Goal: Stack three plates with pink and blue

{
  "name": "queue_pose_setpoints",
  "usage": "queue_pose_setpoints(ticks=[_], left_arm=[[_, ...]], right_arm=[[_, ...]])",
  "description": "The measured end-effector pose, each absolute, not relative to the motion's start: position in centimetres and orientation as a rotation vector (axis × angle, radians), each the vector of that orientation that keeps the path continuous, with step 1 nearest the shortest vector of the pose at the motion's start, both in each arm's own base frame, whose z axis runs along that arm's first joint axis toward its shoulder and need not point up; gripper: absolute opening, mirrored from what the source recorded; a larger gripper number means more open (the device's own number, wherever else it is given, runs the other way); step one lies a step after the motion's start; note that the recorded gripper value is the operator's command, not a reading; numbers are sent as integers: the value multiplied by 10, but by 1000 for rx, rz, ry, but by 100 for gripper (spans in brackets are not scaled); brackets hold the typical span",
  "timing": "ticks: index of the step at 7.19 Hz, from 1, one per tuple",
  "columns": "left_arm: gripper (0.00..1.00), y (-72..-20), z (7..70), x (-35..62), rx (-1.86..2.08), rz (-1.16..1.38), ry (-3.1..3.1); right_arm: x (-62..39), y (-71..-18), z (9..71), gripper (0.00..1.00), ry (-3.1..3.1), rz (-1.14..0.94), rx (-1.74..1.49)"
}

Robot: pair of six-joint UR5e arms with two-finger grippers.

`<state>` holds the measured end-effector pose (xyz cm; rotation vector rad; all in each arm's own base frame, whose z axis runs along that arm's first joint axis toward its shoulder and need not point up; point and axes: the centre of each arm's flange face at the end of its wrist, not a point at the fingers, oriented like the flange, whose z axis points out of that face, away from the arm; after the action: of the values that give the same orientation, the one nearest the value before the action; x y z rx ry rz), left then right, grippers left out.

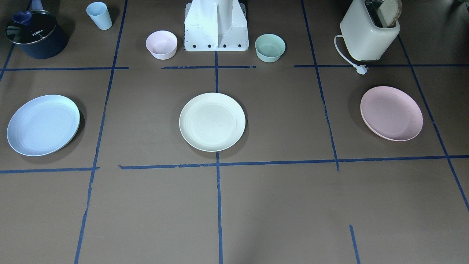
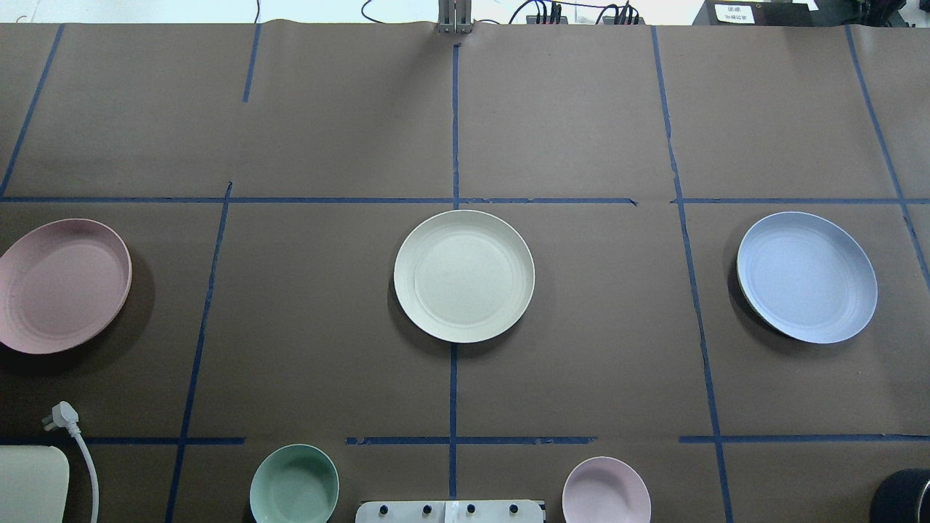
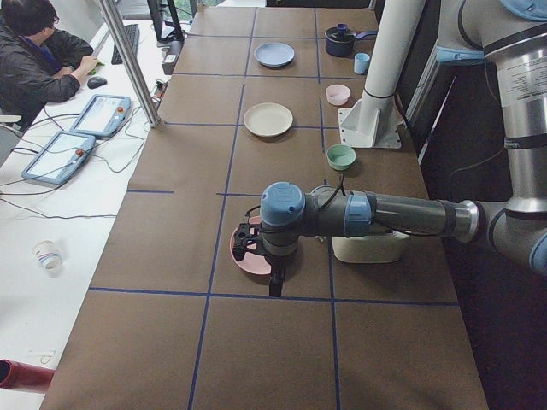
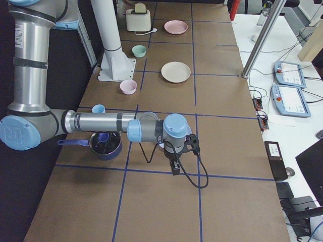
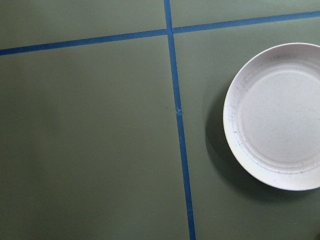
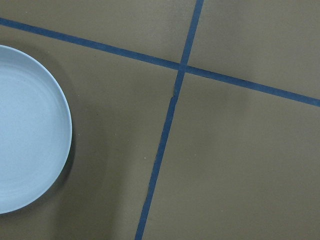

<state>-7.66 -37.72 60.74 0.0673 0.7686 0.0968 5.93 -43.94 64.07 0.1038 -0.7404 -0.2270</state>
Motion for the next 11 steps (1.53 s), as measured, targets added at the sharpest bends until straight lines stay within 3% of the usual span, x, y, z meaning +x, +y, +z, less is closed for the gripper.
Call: queue_pose_setpoints(ticks=[4, 7, 9, 11], left_arm=[[100, -383, 603, -75, 103, 112, 764], [100, -422, 584, -61, 248, 198, 824], [100, -435, 607, -27, 260, 236, 883], [100, -443, 639, 36, 194, 102, 893]], right_arm=[[55, -439, 637, 100, -774, -233, 108], [53, -440, 636, 100, -777, -238, 110], [52, -440, 637, 100, -779, -240, 107], [50, -439, 637, 100, -781, -243, 105]])
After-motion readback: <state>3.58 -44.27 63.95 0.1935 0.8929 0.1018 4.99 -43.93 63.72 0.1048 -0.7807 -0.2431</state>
